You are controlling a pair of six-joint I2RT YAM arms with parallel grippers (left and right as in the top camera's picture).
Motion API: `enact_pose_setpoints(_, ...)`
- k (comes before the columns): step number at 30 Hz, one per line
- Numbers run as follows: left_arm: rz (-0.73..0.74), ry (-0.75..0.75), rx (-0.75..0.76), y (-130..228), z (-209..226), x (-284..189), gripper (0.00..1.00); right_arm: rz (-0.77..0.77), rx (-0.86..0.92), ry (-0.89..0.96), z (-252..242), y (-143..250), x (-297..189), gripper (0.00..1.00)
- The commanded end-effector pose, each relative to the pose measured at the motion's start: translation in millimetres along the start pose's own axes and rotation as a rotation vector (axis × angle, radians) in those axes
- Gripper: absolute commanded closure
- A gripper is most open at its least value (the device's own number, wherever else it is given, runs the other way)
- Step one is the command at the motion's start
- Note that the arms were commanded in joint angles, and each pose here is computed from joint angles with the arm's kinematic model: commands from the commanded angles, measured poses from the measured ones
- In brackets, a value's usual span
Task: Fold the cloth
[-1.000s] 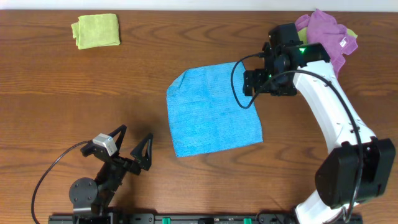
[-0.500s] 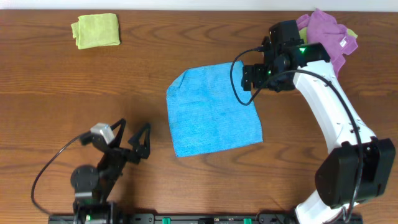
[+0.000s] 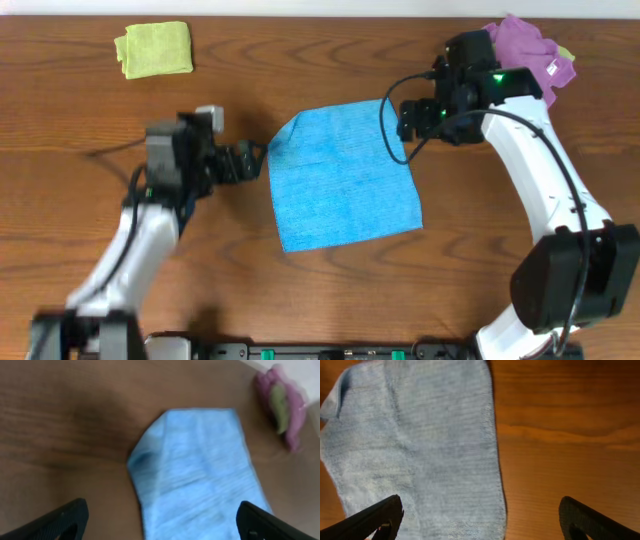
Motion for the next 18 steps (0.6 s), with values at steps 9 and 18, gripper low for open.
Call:
enact_pose_setpoints(9,0.182,0.013,0.221,-61,-24,56,0.02,-0.067,0.106,0.012,-30,-14,-16,0.17)
enact_pose_setpoints(18,0.289,-0.020,0.123,-46,-44,63,0.94,-0.105,0.115,0.003,-30,-20,-16,0.94)
Point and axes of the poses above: each gripper's point midway between its finger pads, its own x axis out along the fingers, its own z axis along the line the jaws close on, y = z × x, the point moved 9 cm from there along -x, back along the fingers, and after that the axes turned 5 degrees about x, right-handed, at the moved point
